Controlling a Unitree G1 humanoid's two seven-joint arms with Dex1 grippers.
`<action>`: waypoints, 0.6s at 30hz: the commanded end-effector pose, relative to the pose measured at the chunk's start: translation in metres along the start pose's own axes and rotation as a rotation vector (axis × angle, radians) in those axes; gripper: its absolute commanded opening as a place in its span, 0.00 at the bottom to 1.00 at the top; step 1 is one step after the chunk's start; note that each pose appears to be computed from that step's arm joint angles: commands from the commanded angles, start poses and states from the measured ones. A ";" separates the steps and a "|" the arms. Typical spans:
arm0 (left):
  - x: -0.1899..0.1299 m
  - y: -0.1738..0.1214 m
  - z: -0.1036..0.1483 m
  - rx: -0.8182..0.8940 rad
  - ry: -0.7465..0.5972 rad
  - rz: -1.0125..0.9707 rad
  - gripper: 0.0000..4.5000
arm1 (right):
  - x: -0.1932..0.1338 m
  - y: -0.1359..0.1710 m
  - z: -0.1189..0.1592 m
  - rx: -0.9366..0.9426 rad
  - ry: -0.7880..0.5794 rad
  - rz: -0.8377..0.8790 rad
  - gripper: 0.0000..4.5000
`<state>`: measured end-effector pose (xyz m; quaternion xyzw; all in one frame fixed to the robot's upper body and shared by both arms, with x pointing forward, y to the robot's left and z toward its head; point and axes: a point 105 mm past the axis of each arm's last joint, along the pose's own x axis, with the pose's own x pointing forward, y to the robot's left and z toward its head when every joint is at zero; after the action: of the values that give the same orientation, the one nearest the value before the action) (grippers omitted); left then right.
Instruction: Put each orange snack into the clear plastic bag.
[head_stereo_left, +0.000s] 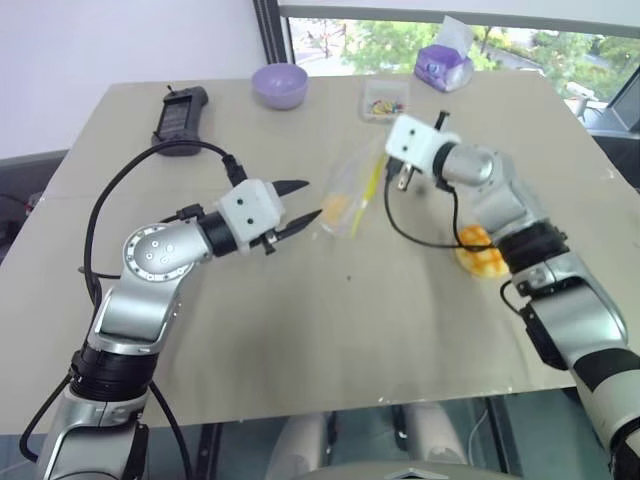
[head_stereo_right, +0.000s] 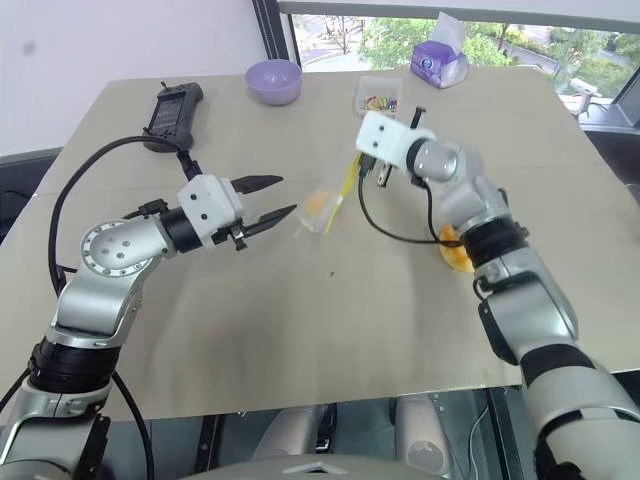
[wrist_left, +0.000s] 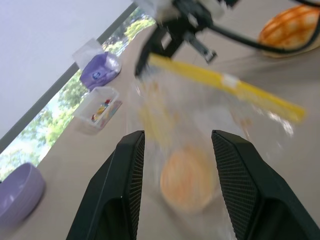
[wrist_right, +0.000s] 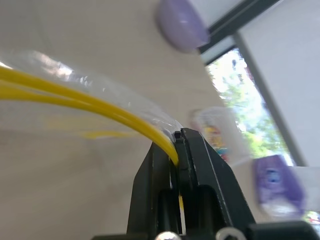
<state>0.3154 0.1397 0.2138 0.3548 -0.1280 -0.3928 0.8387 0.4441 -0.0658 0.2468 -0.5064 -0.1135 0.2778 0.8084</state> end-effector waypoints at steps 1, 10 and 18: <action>-0.004 0.011 -0.002 0.046 0.019 0.058 0.50 | -0.005 -0.025 -0.002 0.014 0.052 -0.109 0.00; 0.007 -0.002 0.016 -0.034 -0.040 0.040 0.50 | -0.005 -0.024 -0.011 0.089 0.140 -0.112 0.00; 0.015 -0.018 0.023 -0.272 -0.050 -0.071 0.62 | -0.005 -0.027 -0.009 0.129 0.161 -0.130 0.00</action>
<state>0.3082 0.1149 0.2050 0.2316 -0.0656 -0.4394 0.8654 0.4571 -0.0885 0.2394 -0.4740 -0.0222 0.2025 0.8567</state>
